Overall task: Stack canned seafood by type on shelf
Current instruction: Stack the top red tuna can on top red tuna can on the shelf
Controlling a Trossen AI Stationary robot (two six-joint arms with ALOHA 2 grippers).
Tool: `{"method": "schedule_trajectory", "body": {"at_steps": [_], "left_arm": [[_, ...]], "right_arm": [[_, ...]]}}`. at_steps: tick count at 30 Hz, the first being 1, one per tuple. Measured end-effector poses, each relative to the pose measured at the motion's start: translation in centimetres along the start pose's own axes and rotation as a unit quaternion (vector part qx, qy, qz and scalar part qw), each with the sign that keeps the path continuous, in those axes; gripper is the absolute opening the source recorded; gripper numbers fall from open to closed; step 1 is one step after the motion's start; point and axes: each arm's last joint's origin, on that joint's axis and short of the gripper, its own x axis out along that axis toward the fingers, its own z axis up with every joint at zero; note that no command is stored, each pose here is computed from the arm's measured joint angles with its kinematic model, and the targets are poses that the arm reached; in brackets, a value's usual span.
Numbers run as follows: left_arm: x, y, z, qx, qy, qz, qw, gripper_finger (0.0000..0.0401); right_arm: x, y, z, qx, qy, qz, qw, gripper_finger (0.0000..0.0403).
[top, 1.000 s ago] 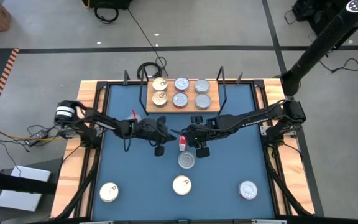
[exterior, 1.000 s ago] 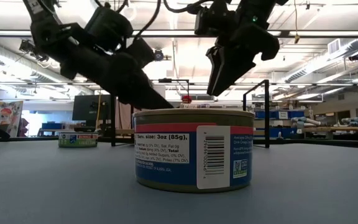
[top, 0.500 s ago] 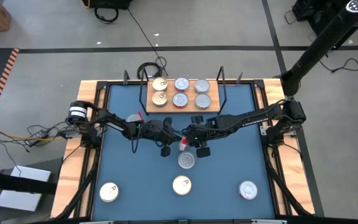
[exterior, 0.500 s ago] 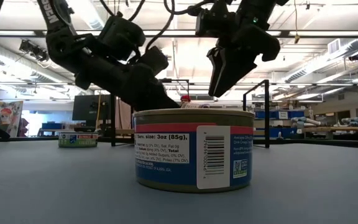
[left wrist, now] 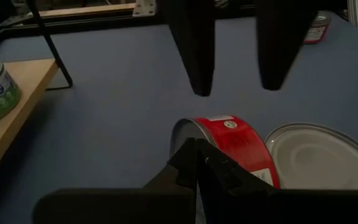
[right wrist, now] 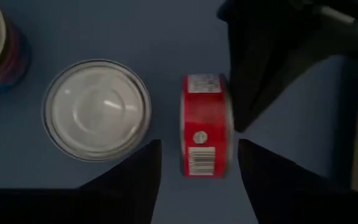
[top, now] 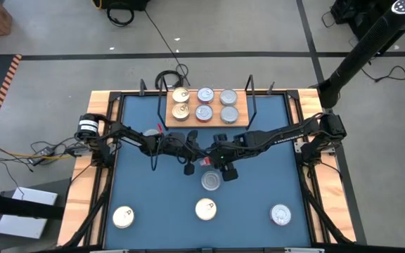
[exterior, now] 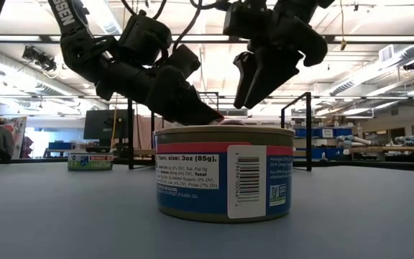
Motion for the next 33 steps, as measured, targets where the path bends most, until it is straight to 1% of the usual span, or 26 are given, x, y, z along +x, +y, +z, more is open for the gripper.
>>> {"method": "schedule_trajectory", "body": {"at_steps": [3, 8, 13, 15, 21, 27, 30, 33], "left_arm": [[0.0, 0.0, 0.0, -0.001, 0.001, 0.000, 1.000, 0.0011], [0.0, 0.0, 0.0, -0.003, 0.001, 0.001, 1.000, 0.0011], [0.0, 0.0, 0.0, -0.004, 0.001, 0.001, 1.000, 0.0011], [0.0, 0.0, 0.0, -0.009, 0.001, 0.001, 1.000, 0.0011], [0.0, 0.0, 0.0, -0.013, 0.001, 0.001, 1.000, 0.0011], [0.0, 0.0, 0.0, -0.014, 0.001, 0.005, 1.000, 0.0011], [0.0, 0.1, 0.0, -0.014, 0.002, 0.011, 1.000, 0.0011], [0.0, 0.1, 0.0, -0.014, 0.002, 0.013, 1.000, 0.0011]], "right_arm": [[0.4, 0.1, -0.1, 0.003, -0.013, 0.008, 1.000, 0.0238], [1.4, 0.2, -0.8, 0.029, -0.025, -0.002, 0.999, 0.0268], [2.0, 0.2, -1.3, 0.032, -0.026, -0.031, 0.999, 0.0281], [2.3, 0.1, -1.6, 0.033, -0.029, -0.033, 0.998, 0.0281], [2.9, -0.2, -2.2, 0.042, -0.037, -0.032, 0.998, 0.0269], [2.9, -0.3, -2.1, 0.042, -0.046, -0.012, 0.998, 0.0232], [2.9, -0.6, -2.1, 0.053, -0.049, -0.010, 0.997, 0.0215], [2.9, -0.8, -2.1, 0.061, -0.050, -0.012, 0.997, 0.0207]]}}
